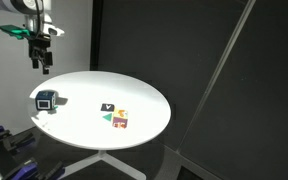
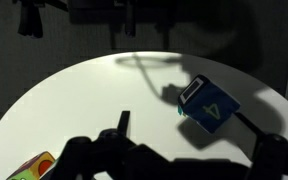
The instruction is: Move the plush block to the left
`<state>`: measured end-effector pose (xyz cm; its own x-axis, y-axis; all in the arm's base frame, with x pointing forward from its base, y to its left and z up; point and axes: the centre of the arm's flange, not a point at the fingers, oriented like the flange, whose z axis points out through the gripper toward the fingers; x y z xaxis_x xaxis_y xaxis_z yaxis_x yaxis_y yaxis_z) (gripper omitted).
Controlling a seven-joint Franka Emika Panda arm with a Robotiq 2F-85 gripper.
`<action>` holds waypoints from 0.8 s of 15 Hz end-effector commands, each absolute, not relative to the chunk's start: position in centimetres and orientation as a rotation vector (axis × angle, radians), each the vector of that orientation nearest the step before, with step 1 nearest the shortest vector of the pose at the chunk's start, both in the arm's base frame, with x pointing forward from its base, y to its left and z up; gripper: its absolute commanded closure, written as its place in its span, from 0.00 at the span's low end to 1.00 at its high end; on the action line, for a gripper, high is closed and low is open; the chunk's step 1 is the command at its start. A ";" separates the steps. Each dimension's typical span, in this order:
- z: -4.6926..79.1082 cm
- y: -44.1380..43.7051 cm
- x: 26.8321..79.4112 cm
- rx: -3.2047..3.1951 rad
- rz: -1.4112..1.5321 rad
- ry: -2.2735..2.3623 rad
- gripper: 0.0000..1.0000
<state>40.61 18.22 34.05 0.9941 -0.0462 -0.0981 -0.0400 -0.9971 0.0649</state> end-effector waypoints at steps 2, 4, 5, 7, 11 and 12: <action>37.1 16.6 38.5 3.077 -0.155 -0.096 0.00; 37.8 16.2 38.0 3.073 -0.156 -0.131 0.00; 38.2 15.9 37.8 3.074 -0.160 -0.147 0.00; 39.0 15.4 37.3 3.075 -0.169 -0.181 0.00; 40.3 14.3 36.3 3.069 -0.208 -0.258 0.00; 40.7 14.0 36.0 3.068 -0.212 -0.275 0.00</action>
<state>37.63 14.95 39.18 0.9830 -0.1352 -0.1242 -0.1269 -0.9893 0.0723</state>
